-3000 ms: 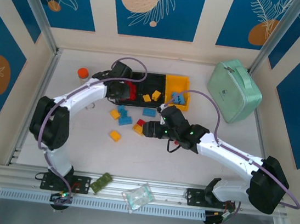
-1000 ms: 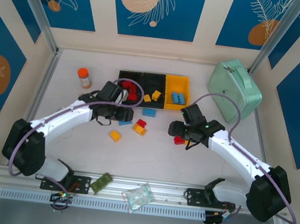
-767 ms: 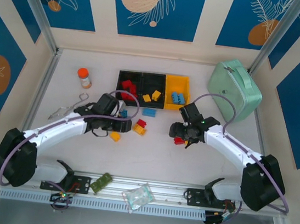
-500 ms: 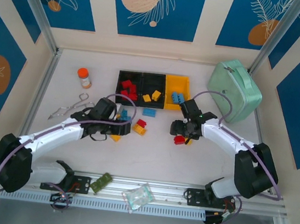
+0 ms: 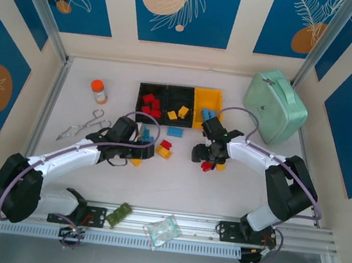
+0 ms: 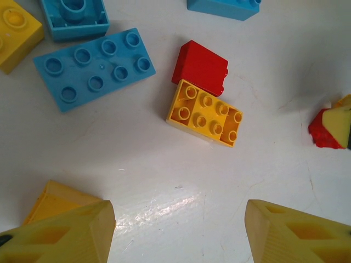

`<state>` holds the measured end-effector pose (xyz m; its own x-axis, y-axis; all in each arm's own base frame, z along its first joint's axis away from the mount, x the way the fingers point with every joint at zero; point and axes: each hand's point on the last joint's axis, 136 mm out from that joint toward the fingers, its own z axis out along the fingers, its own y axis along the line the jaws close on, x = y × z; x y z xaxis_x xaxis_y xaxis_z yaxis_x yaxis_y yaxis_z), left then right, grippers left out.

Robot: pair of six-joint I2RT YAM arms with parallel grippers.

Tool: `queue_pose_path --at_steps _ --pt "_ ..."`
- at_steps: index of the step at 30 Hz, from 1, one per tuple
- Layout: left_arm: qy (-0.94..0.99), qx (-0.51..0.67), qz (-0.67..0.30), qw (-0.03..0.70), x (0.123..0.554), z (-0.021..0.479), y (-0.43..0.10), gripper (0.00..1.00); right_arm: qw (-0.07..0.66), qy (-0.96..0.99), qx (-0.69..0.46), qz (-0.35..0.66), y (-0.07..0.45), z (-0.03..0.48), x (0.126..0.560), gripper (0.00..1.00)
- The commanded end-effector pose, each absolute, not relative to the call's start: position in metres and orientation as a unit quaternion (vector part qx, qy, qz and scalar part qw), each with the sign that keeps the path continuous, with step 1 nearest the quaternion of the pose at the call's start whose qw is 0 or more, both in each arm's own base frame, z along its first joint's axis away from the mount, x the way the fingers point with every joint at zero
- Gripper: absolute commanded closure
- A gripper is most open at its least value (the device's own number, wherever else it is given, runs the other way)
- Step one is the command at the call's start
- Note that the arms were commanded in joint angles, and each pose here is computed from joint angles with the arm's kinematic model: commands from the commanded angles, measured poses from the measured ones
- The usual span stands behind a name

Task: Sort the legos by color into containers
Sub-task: Pick up the lego from the center of the table.

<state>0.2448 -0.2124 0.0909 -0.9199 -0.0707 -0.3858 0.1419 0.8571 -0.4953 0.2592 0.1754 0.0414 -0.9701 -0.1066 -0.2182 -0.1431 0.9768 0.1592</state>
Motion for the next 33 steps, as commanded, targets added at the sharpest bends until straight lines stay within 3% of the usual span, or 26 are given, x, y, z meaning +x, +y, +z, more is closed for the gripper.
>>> queue_pose_path --at_steps 1,11,16,21,33 --pt "0.944 0.024 -0.271 0.188 0.239 0.084 -0.215 0.36 0.091 0.989 -0.073 0.085 0.185 0.043 0.251 0.31" --pt "0.944 0.022 -0.271 0.186 0.233 0.079 -0.212 0.37 0.055 0.993 -0.095 0.034 0.188 0.026 0.229 0.30" --pt "0.944 0.019 -0.272 0.186 0.234 0.079 -0.212 0.37 0.059 0.993 -0.100 0.032 0.191 0.030 0.226 0.53" --pt "0.941 0.011 -0.280 0.191 0.233 0.084 -0.212 0.37 0.084 0.989 -0.111 0.046 0.204 0.051 0.233 0.63" --pt "0.939 -0.054 -0.249 0.231 0.217 0.092 -0.172 0.36 0.160 0.965 -0.157 0.139 0.296 0.122 0.296 0.64"
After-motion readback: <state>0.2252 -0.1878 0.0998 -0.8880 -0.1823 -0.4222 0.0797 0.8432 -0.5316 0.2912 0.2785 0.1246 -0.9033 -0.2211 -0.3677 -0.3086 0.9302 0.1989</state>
